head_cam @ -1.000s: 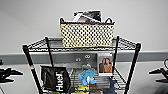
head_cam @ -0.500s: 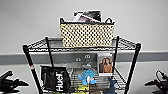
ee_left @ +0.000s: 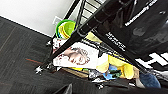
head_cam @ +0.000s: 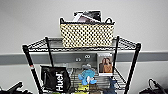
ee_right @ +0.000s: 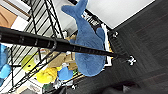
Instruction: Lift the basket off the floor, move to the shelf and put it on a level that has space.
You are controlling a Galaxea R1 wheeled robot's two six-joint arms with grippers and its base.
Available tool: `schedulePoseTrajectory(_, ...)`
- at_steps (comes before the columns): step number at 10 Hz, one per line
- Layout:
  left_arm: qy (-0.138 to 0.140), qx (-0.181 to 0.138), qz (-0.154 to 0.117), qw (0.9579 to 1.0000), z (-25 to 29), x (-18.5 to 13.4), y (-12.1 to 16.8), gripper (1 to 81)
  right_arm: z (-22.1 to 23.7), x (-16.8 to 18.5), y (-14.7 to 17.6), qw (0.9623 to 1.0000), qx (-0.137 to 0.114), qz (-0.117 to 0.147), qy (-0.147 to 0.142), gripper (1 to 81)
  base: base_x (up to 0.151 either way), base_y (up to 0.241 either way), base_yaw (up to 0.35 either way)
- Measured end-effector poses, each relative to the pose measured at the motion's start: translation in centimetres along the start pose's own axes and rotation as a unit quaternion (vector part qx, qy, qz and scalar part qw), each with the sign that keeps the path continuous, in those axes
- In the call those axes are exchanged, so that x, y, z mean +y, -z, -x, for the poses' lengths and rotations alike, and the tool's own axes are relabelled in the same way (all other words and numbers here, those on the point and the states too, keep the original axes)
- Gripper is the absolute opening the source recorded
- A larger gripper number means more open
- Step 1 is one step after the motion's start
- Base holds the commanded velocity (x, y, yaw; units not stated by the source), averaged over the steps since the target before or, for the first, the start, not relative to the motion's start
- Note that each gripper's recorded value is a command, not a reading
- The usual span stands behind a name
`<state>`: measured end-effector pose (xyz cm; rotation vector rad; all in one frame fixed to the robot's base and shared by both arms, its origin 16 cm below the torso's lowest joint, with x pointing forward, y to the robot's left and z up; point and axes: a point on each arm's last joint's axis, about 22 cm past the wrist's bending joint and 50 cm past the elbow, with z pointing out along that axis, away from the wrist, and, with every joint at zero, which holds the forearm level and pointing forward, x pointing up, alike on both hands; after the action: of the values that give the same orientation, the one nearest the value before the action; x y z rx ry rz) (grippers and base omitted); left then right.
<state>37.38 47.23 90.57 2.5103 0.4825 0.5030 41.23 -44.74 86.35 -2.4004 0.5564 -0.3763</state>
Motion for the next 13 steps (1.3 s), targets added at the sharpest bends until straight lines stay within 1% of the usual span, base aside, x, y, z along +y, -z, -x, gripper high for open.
schedulePoseTrajectory(1, -0.001, -0.01, 0.002, 0.9999, 1.4, -0.2, -1.7, 81.1, 0.8, 0.9, -0.8, 1.0, -0.004, 0.004, 0.001, 81.1, 0.0, 0.0, 0.0)
schedulePoseTrajectory(3, -0.011, -0.032, 0.011, 0.9994, 4.1, 0.2, -5.2, 81.1, 2.3, 2.8, -2.7, 0.9998, -0.011, 0.015, 0.004, 81.1, 0.0, 0.0, 0.0)
schedulePoseTrajectory(4, -0.014, -0.04, 0.014, 0.999, 5.3, 0.1, -6.4, 81.1, 3.4, 3.8, -3.7, 0.9996, -0.021, 0.02, 0.007, 81.1, 0.0, 0.0, 0.0)
schedulePoseTrajectory(6, -0.017, -0.048, 0.007, 0.9987, 7.2, -1.2, -8.1, 81.1, 5.0, 5.4, -5.5, 0.9992, -0.028, 0.028, 0.009, 81.1, 0.0, 0.0, 0.0)
schedulePoseTrajectory(8, -0.018, -0.063, 0.004, 0.9978, 10.1, -2.4, -10.1, 81.1, 6.5, 7.9, -7.3, 0.9984, -0.035, 0.044, 0.008, 81.1, 0.0, 0.0, 0.0)
schedulePoseTrajectory(9, -0.02, -0.07, 0.005, 0.9973, 11.5, -2.6, -11.0, 81.1, 8.0, 8.9, -8.7, 0.9977, -0.045, 0.05, 0.012, 81.1, 0.0, 0.0, 0.0)
schedulePoseTrajectory(11, -0.028, -0.078, 0.002, 0.9965, 13.3, -3.5, -12.4, 81.1, 12.0, 9.9, -11.5, 0.9956, -0.075, 0.048, 0.03, 81.1, 0.0, 0.0, 0.0)
schedulePoseTrajectory(12, -0.029, -0.082, 0.0, 0.9962, 14.2, -4.0, -13.0, 81.1, 13.6, 10.9, -12.4, 0.9948, -0.081, 0.051, 0.033, 81.1, 0.0, 0.0, 0.0)
schedulePoseTrajectory(13, -0.029, -0.087, 0.0, 0.9958, 15.2, -4.2, -13.8, 81.1, 15.0, 12.3, -13.2, 0.994, -0.085, 0.06, 0.033, 81.1, 0.0, 0.0, 0.0)
